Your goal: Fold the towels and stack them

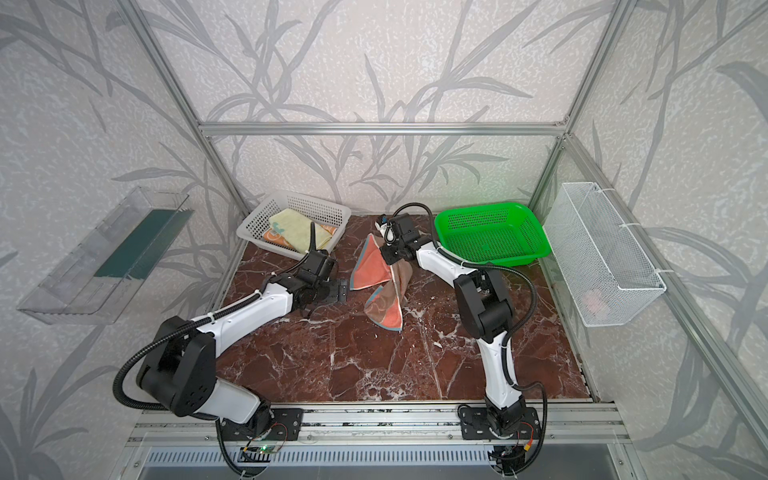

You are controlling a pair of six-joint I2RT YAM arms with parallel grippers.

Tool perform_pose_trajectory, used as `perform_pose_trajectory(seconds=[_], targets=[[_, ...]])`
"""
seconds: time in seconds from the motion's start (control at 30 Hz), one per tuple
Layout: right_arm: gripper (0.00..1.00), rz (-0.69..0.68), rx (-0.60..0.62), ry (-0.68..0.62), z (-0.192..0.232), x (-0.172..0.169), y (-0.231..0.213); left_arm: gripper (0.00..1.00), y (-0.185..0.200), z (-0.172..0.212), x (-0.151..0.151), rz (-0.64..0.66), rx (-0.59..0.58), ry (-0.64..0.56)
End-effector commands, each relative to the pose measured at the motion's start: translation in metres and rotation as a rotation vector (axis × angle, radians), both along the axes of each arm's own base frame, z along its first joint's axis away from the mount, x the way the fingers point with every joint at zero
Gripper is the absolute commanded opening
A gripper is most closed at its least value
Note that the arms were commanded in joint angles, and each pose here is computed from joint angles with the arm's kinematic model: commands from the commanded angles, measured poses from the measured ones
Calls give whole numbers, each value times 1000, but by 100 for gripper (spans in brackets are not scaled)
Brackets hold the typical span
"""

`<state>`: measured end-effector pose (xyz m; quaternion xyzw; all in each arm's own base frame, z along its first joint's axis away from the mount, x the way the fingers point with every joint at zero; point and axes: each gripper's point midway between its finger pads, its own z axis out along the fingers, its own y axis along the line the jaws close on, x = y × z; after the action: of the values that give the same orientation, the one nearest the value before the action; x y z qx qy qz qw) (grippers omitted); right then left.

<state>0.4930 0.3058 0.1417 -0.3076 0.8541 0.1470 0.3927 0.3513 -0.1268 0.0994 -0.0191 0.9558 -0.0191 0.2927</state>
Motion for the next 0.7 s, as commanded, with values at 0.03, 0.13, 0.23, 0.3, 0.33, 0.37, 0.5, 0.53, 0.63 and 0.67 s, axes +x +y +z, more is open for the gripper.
perform_pose_trajectory(seconds=[0.03,0.13,0.23,0.3,0.33,0.37,0.5,0.53,0.63,0.67], targets=[[5,181,-23,-111,57,-39,7,99,13,8,-2,55,-9,-16],[5,272,-55,-112,57,-75,15,99,16,10,-2,56,-20,-17],[5,356,-96,-82,41,-115,22,99,18,12,-1,59,-30,-19],[6,408,-124,-50,25,-142,27,99,19,13,-1,61,-35,-20],[6,423,-144,-26,12,-156,29,99,21,14,-1,64,-37,-20],[7,431,-158,-11,4,-166,31,99,22,14,-1,68,-39,-21],[8,437,-190,105,-45,-210,33,98,29,15,-2,84,-39,-19],[9,431,-200,139,-57,-220,31,98,31,15,-1,90,-40,-19],[13,456,-228,227,-86,-250,27,98,35,15,-2,100,-40,-13],[15,460,-243,252,-93,-258,25,98,35,15,-2,100,-40,-12]])
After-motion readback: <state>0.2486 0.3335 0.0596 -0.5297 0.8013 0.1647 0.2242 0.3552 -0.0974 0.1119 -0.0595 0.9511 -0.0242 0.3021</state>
